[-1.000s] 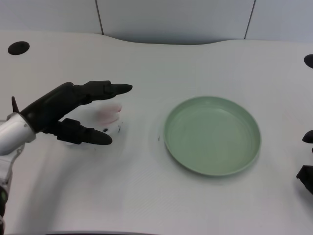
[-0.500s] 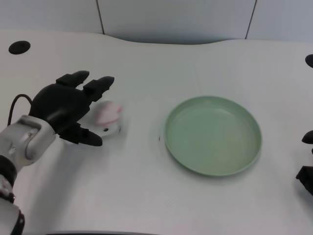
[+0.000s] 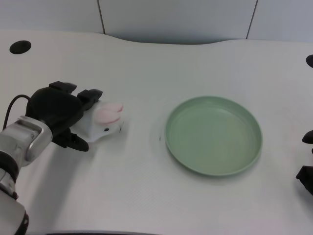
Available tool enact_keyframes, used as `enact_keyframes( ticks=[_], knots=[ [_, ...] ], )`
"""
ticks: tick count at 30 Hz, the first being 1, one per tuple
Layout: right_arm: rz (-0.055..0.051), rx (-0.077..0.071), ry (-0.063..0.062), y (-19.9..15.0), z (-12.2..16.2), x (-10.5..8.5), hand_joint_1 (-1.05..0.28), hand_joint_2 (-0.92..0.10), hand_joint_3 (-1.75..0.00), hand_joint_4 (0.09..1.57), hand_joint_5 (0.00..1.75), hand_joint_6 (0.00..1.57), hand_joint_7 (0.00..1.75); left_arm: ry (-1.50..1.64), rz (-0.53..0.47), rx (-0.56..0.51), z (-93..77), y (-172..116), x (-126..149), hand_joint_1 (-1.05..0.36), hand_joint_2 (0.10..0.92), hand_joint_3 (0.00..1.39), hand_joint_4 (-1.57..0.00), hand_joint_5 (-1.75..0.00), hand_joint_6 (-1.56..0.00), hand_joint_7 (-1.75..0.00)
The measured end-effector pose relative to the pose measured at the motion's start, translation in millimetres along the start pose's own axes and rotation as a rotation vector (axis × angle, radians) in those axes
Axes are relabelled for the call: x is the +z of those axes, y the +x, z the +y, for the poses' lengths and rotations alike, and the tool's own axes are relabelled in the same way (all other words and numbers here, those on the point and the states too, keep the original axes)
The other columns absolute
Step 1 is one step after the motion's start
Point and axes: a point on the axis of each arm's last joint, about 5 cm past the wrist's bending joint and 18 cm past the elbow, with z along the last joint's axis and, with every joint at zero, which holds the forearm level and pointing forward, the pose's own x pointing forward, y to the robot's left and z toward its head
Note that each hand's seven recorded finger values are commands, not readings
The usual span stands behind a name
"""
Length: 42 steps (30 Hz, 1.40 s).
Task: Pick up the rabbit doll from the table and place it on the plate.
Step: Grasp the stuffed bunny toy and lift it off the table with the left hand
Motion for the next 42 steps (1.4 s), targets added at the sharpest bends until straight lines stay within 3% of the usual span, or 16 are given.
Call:
enact_keyframes(
  ticks=[6, 9, 11, 12, 13, 15, 17, 19, 22, 27, 34, 36, 42],
  knots=[
    [0.000, -0.001, 0.000, -0.1, 0.0, 0.0, -0.45, -0.92, -0.22, 1.23, 1.75, 0.94, 1.75, -0.031, 0.004, 0.018, 2.4, 2, 1, -0.95, 0.921, 0.02, -0.53, -0.72, -0.69, -0.03],
    [0.000, 0.002, -0.002, -0.4, 0.0, -0.3, -0.45, -0.92, -0.22, 1.23, 1.75, 0.93, 1.75, -0.091, 0.004, 0.039, 1.5, 7, 11, -0.87, 0.917, 0.01, -0.46, -1.03, -0.77, -0.06],
    [-0.001, 0.008, -0.003, -0.4, 0.0, -0.4, -0.45, -0.92, -0.22, 1.23, 1.75, 0.93, 1.75, -0.106, -0.012, 0.041, 0.1, 11, 19, -0.84, 0.917, 0.00, -0.44, -1.12, -0.80, -0.07],
    [-0.002, 0.010, -0.002, -0.4, 0.0, -0.4, -0.44, -0.92, -0.22, 1.23, 1.75, 0.92, 1.75, -0.109, -0.016, 0.041, -0.3, 12, 21, -0.75, 0.909, 0.00, -0.47, -1.26, -0.86, -0.18],
    [-0.002, 0.012, -0.002, -0.5, 0.0, -0.4, -0.43, -0.92, -0.23, 1.23, 1.75, 0.91, 1.75, -0.108, -0.014, 0.041, -0.7, 13, 23, -0.68, 0.910, 0.00, -0.49, -1.40, -0.80, -0.49],
    [-0.003, 0.014, -0.001, -0.7, -0.1, -0.6, -0.44, -0.92, -0.22, 1.22, 1.75, 0.89, 1.75, -0.091, -0.006, 0.041, -0.8, 14, 25, -0.64, 0.916, 0.03, -0.54, -1.49, -0.73, -0.79],
    [-0.002, 0.011, -0.001, -0.8, -0.1, -0.7, -0.44, -0.92, -0.20, 1.21, 1.75, 0.87, 1.75, -0.048, -0.009, 0.050, -0.6, 15, 26, -0.62, 0.920, 0.05, -0.64, -1.51, -0.76, -0.91],
    [-0.002, 0.009, -0.002, -0.7, 0.0, -0.6, -0.44, -0.92, -0.22, 1.21, 1.75, 0.88, 1.75, -0.017, -0.002, 0.052, -0.8, 16, 26, -0.59, 0.921, 0.07, -0.67, -1.65, -0.73, -1.18],
    [-0.001, 0.009, -0.001, -0.7, 0.0, -0.7, -0.42, -0.92, -0.21, 1.19, 1.75, 0.85, 1.75, 0.000, 0.033, 0.045, -1.7, 15, 24, -0.59, 0.921, 0.11, -0.65, -1.71, -0.69, -1.31],
    [0.001, 0.009, 0.002, -1.0, -0.1, -1.1, -0.42, -0.92, -0.21, 1.18, 1.75, 0.83, 1.75, 0.010, 0.059, 0.030, -2.3, 14, 22, -0.59, 0.921, 0.14, -0.64, -1.74, -0.67, -1.36],
    [0.002, 0.008, 0.002, -1.4, -0.1, -1.5, -0.44, -0.92, -0.23, 1.23, 1.75, 0.93, 1.75, -0.007, 0.113, 0.010, -1.4, 14, 19, -0.57, 0.921, 0.20, -0.70, -1.64, -0.66, -1.25],
    [0.001, 0.007, 0.001, -1.4, -0.1, -1.5, -0.44, -0.92, -0.23, 1.23, 1.75, 0.92, 1.75, -0.027, 0.118, 0.022, 0.9, 14, 18, -0.53, 0.921, 0.29, -0.79, -1.42, -0.73, -1.05],
    [0.001, -0.004, -0.014, -1.3, 0.1, -1.4, -0.46, -0.92, -0.21, 1.19, 1.75, 0.87, 1.75, -0.027, 0.114, 0.123, 35.4, 24, 6, -0.53, 0.921, 0.36, -0.79, -1.33, -0.75, -0.96]
  ],
)
